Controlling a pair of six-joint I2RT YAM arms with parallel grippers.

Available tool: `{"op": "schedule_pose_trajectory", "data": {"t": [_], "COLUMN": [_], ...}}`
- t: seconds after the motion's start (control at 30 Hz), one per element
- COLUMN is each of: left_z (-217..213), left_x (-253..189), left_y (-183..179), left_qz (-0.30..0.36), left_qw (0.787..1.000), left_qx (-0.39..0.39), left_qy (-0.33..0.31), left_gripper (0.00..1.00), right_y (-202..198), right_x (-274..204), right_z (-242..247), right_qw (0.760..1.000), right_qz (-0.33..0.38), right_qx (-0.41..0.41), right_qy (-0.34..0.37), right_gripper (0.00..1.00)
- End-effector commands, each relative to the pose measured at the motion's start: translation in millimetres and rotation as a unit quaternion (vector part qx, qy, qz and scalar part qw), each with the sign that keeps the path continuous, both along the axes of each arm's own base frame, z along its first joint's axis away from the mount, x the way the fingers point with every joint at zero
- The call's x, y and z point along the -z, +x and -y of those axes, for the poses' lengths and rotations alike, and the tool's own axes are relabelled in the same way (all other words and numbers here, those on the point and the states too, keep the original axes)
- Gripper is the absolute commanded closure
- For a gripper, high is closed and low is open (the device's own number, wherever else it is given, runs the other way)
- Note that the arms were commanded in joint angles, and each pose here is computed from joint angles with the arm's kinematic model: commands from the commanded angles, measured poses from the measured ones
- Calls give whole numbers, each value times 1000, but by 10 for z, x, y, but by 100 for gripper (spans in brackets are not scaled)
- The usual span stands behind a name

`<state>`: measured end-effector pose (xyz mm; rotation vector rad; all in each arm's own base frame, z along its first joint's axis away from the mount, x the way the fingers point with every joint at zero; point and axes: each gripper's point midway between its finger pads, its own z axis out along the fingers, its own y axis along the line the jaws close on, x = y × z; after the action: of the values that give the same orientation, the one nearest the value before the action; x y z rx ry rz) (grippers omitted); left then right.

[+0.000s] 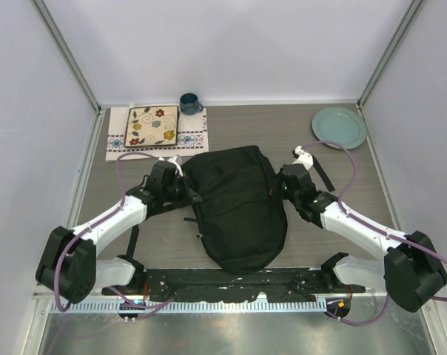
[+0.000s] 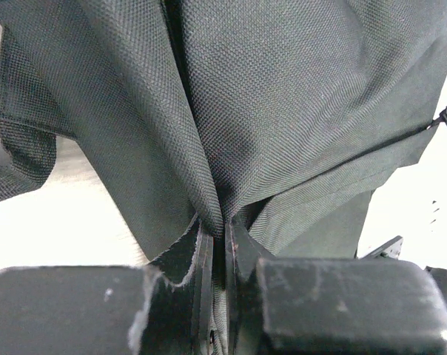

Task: Pack the student bag
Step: Zip the student bag at the center of the board.

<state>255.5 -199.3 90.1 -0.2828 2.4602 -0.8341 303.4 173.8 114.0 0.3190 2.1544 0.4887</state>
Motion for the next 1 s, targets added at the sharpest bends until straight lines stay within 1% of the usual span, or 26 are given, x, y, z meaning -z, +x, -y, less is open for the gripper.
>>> {"op": "schedule_pose_trajectory", "data": {"t": [0.0,0.03,0.07,0.1,0.13,0.23,0.27,0.33,0.37,0.4,0.43,0.47,0.5,0.53,0.57,0.6,0.63,0.67,0.73,0.8,0.83,0.87,0.9,0.97], "left_z": [136,233,280,315,357,413,404,393,373,339,291,271,206,166,120,57,-53,-129,-331,-500,-609,-680,-741,-887], "left_x": [-374,-624,-684,-644,-840,-885,-833,-751,-714,-658,-559,-542,-439,-422,-507,-465,-456,-571,-577,-689,-697,-779,-792,-826], "left_y": [446,604,641,724,867,1042,1006,964,948,926,820,801,728,681,647,587,577,545,496,475,454,436,417,395], "left_qz": [50,76,74,64,83,76,57,42,37,34,24,27,18,16,29,28,32,48,53,75,78,91,94,103], "left_qw": [999,997,996,997,996,996,997,998,998,999,999,999,999,999,999,999,998,997,992,986,982,979,977,969], "left_qx": [20,31,41,45,43,51,55,54,46,38,35,32,22,18,12,8,-11,-23,-52,-80,-95,-108,-118,-144], "left_qy": [-1,-11,-12,-5,-7,2,9,11,9,13,16,14,22,26,28,38,59,64,101,123,142,146,153,175], "left_gripper": [100,100,100,100,100,100,100,100,88,82,70,42,34,29,20,16,12,1,0,0,0,1,0,1], "right_y": [76,89,102,131,174,318,360,429,452,462,487,477,492,493,488,491,487,484,468,439,419,383,360,287], "right_x": [-150,-179,-194,-205,-219,-343,-320,-389,-381,-379,-387,-329,-346,-331,-314,-353,-368,-371,-475,-548,-553,-525,-501,-475], "right_z": [276,279,283,293,263,220,214,193,169,143,124,91,83,94,145,175,214,298,406,603,688,792,910,1028], "right_qw": [998,998,998,997,998,998,999,999,999,999,999,1000,1000,1000,1000,1000,1000,1000,999,998,996,995,991,988], "right_qz": [32,35,37,36,33,35,29,32,32,33,31,20,19,14,7,11,12,10,23,29,28,21,18,11], "right_qx": [55,56,57,60,53,42,41,35,30,20,13,-3,-9,-12,-10,-8,-5,5,18,51,67,85,108,124], "right_qy": [-15,-14,-14,-11,-9,3,1,2,3,3,5,1,1,0,-3,-5,-9,-14,-21,-36,-44,-56,-73,-90], "right_gripper": [99,100,99,99,99,100,99,99,99,98,95,83,78,71,58,53,49,42,37,27,18,14,11,11]}}
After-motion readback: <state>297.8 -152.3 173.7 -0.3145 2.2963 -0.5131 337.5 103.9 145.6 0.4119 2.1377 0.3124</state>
